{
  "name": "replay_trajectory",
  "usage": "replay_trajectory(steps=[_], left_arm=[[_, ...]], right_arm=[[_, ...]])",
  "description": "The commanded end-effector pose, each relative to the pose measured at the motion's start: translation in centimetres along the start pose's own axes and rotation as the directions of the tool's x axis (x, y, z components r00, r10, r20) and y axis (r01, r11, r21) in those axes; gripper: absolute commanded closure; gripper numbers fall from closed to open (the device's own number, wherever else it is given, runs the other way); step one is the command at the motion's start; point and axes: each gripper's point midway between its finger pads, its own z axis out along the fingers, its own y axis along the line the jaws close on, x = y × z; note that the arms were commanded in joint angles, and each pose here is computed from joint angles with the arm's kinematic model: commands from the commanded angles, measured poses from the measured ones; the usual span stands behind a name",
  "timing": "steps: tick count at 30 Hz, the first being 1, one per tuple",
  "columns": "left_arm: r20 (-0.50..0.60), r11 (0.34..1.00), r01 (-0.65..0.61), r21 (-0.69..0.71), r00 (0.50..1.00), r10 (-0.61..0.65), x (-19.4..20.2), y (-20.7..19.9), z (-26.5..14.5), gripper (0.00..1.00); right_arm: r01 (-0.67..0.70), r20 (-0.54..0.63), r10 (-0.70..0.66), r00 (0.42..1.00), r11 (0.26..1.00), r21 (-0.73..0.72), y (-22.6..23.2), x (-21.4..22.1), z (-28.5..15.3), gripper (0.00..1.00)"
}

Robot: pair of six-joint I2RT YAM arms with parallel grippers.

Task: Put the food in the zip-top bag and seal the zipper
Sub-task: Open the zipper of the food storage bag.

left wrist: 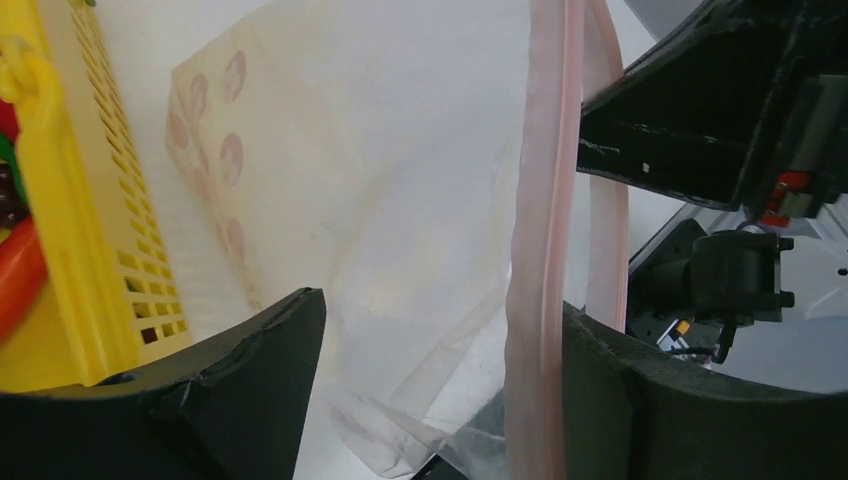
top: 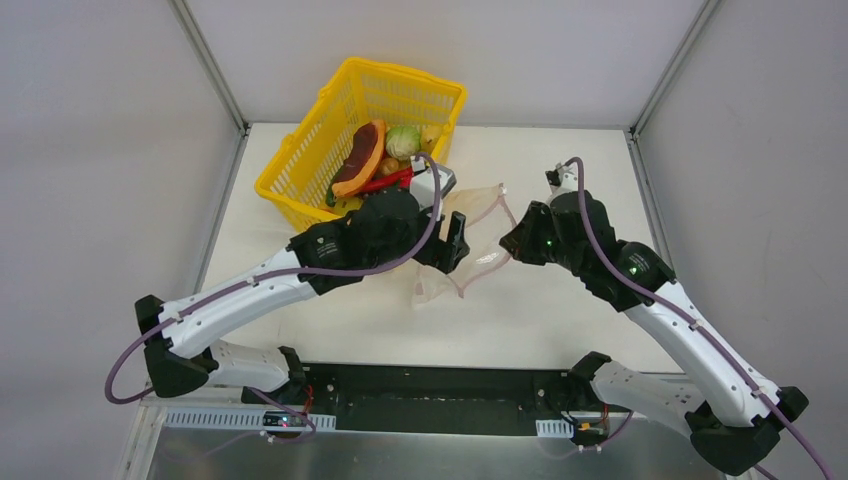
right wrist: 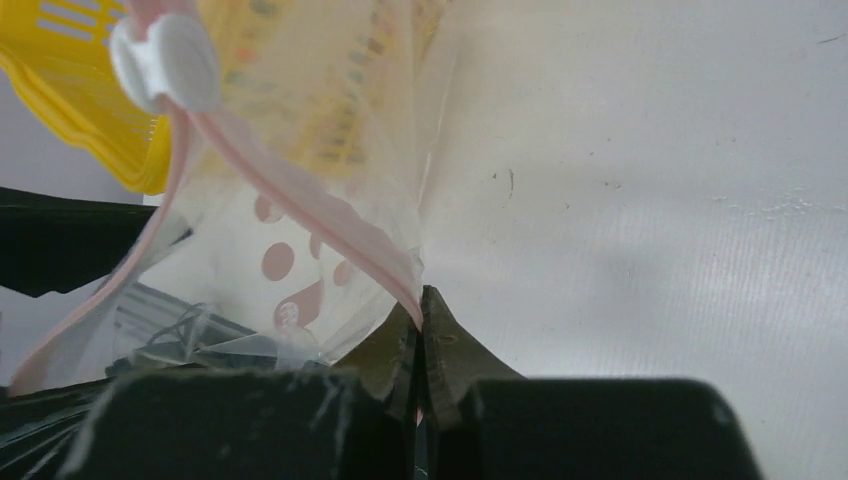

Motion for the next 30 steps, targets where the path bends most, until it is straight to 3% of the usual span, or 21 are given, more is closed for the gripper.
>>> replay_trajectory(steps=[1, 5, 13, 16, 18, 24, 30], left_arm=[[-0.069, 1.0, -0.009, 0.002, 0.998, 0.009, 1.1, -0.3, 1.6, 0.29], [-0.093, 1.0, -0.006, 0.019, 0.996, 0.008, 1.2, -1.0, 2.4, 0.36], [-0.081, 0.998, -0.011, 0.054, 0.997, 0.016, -0.2, -2.6, 2.5, 0.22], [-0.064, 0.998, -0.003, 0.06, 0.998, 0.007, -0.8, -2.8, 2.0, 0.22], [-0.063, 0.999, -0.006, 0.034, 0.998, 0.009, -0.8, -2.5, 1.8, 0.38], [-0.153, 0.996, -0.079, -0.034, 0.986, 0.073, 0.6, -2.0, 2.5, 0.5], [-0.129, 0.987, -0.129, -0.093, 0.985, 0.116, -0.1, -1.9, 2.1, 0.7]], right_arm=[[-0.012, 0.023, 0.014, 1.0, 0.997, -0.073, 1.7, -0.9, 0.0, 0.98], [-0.018, 0.023, 0.02, 1.0, 0.997, -0.072, 1.8, -1.1, -0.1, 0.98], [-0.01, -0.004, 0.009, 1.0, 0.997, -0.076, 2.5, -1.4, -0.1, 0.97], [-0.017, -0.002, 0.017, 1.0, 0.997, -0.073, 2.4, -1.3, 0.2, 0.97], [-0.024, 0.002, 0.024, 1.0, 0.997, -0.071, 2.4, -1.3, 0.5, 0.97], [-0.043, 0.003, 0.044, 0.999, 0.995, -0.095, 3.0, -1.5, 0.8, 0.97], [-0.045, -0.001, 0.045, 0.999, 0.994, -0.104, 3.2, -1.4, 0.7, 0.96]])
